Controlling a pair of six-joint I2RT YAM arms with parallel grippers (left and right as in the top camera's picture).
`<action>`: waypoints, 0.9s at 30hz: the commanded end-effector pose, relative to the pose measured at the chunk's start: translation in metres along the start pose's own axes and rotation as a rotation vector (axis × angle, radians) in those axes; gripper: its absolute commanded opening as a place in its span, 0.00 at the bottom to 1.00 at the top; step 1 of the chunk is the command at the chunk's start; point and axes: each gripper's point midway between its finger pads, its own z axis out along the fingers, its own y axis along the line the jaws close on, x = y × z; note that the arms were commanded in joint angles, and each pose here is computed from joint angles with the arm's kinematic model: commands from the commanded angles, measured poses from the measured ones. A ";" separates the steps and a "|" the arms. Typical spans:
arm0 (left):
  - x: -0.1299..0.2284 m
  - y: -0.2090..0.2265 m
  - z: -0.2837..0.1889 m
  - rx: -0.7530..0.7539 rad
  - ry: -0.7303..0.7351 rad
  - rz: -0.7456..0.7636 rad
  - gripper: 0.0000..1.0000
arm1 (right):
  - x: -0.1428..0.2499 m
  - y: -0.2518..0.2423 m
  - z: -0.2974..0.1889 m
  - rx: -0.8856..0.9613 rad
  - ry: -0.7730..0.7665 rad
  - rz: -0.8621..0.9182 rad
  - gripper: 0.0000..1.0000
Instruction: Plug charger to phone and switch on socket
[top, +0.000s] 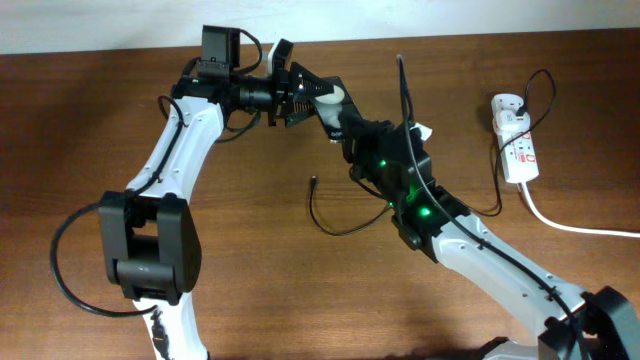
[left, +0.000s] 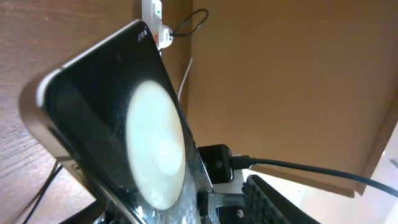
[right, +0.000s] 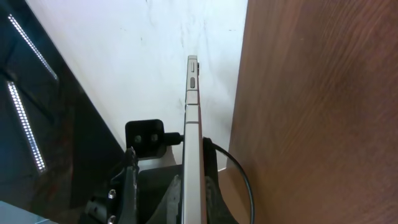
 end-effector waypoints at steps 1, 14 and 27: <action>0.003 -0.002 0.004 0.014 0.019 0.002 0.51 | 0.009 0.002 0.002 -0.005 0.020 0.006 0.04; 0.005 -0.003 0.006 0.012 0.029 -0.269 0.27 | 0.011 0.009 0.002 -0.032 0.027 0.007 0.04; 0.014 -0.006 0.019 0.006 0.059 -0.312 0.07 | 0.011 0.009 0.002 -0.034 0.028 0.007 0.04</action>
